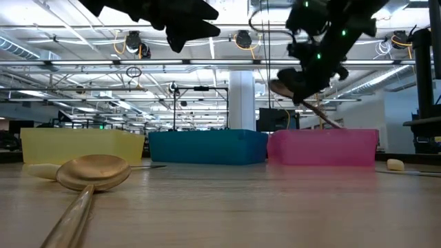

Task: Pick & Place Kitchen Items
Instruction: Put the wooden serving spoon into the pink bin

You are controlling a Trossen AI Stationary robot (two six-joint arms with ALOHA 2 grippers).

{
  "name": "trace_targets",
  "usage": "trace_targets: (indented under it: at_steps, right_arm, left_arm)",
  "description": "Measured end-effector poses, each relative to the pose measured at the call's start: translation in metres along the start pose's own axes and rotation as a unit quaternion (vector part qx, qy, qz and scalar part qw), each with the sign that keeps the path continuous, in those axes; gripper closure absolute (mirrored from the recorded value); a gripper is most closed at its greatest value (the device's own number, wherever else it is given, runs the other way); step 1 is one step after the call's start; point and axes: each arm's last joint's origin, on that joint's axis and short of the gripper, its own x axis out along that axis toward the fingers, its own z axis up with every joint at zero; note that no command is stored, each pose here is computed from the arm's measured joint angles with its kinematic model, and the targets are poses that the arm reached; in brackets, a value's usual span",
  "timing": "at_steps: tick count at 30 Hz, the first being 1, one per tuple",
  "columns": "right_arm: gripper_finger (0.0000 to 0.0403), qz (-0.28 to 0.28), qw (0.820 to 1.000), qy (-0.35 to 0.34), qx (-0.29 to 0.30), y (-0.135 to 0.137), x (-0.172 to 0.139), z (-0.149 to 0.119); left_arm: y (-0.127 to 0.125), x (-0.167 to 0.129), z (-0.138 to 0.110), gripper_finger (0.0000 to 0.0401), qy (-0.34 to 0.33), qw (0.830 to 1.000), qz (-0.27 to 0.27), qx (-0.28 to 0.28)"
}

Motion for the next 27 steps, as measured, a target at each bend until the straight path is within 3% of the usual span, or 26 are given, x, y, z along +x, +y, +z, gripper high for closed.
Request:
trace_targets:
  at_steps: [8,15,27]
  right_arm:
    - [0.0365,0.038,0.996,0.081,0.010,-0.019,0.034,-0.042]
    - [0.0365,0.108,0.993,0.054,0.003,-0.025,0.050,-0.074]
    - [0.0342,0.106,0.994,0.018,0.025,-0.047,0.058,-0.115]
  left_arm:
    - [-0.009,0.000,-0.001,0.0215,0.001,1.000,-0.013,0.004]
    - [-0.011,0.000,-0.001,0.0215,-0.001,1.000,0.017,-0.004]
    - [-0.010,0.000,-0.001,0.0215,-0.004,0.999,0.041,-0.035]
